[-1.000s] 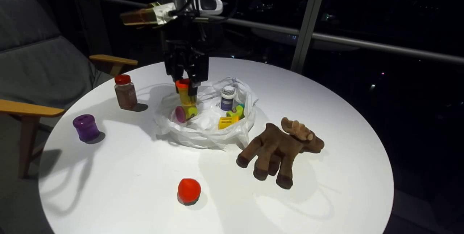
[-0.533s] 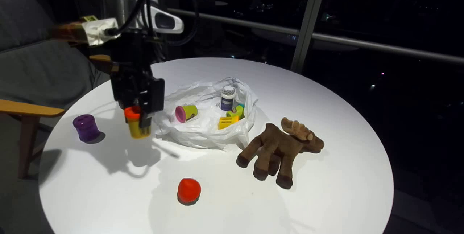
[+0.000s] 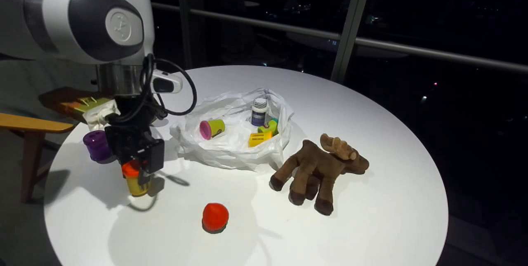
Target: Remove all the contents from the white plastic bag and put them on the table one at a time
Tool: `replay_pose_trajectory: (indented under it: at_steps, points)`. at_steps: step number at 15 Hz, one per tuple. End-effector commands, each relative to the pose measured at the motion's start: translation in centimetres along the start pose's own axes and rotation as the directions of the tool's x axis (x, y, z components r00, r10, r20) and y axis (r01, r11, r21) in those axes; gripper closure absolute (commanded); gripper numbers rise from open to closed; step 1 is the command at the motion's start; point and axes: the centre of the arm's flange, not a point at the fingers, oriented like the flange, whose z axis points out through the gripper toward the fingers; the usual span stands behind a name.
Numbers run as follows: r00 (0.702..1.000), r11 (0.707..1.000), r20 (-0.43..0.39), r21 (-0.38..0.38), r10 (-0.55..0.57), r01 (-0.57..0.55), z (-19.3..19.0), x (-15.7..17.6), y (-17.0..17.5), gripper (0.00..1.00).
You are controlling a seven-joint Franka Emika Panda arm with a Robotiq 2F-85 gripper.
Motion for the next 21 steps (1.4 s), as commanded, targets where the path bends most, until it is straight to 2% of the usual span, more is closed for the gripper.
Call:
replay_pose_trajectory:
  at_steps: [1, 2, 4, 7, 8, 10, 14, 21]
  points:
    - [1.0, 1.0, -0.028, 0.028, -0.003, 0.004, 1.2, 1.3, -1.2, 0.73]
    - [0.999, 1.0, -0.037, 0.027, -0.002, 0.003, 0.7, 1.2, -1.2, 0.27]
    - [0.998, 1.0, -0.061, 0.017, 0.003, -0.002, -0.6, 1.0, -0.8, 0.28]
    - [0.995, 1.0, -0.098, 0.013, 0.012, -0.011, -3.4, 1.2, 0.2, 0.05]
    - [0.994, 1.0, -0.105, 0.02, 0.014, -0.012, -4.3, 1.4, 0.6, 0.01]
    - [0.988, 0.999, -0.148, 0.031, 0.037, -0.033, -6.0, 2.2, 1.3, 0.0]
    - [0.971, 0.995, -0.217, 0.051, 0.096, -0.087, -8.2, 6.4, 2.1, 0.0]
    - [0.957, 0.981, -0.227, 0.11, 0.181, -0.159, -8.3, 14.0, 0.2, 0.0]
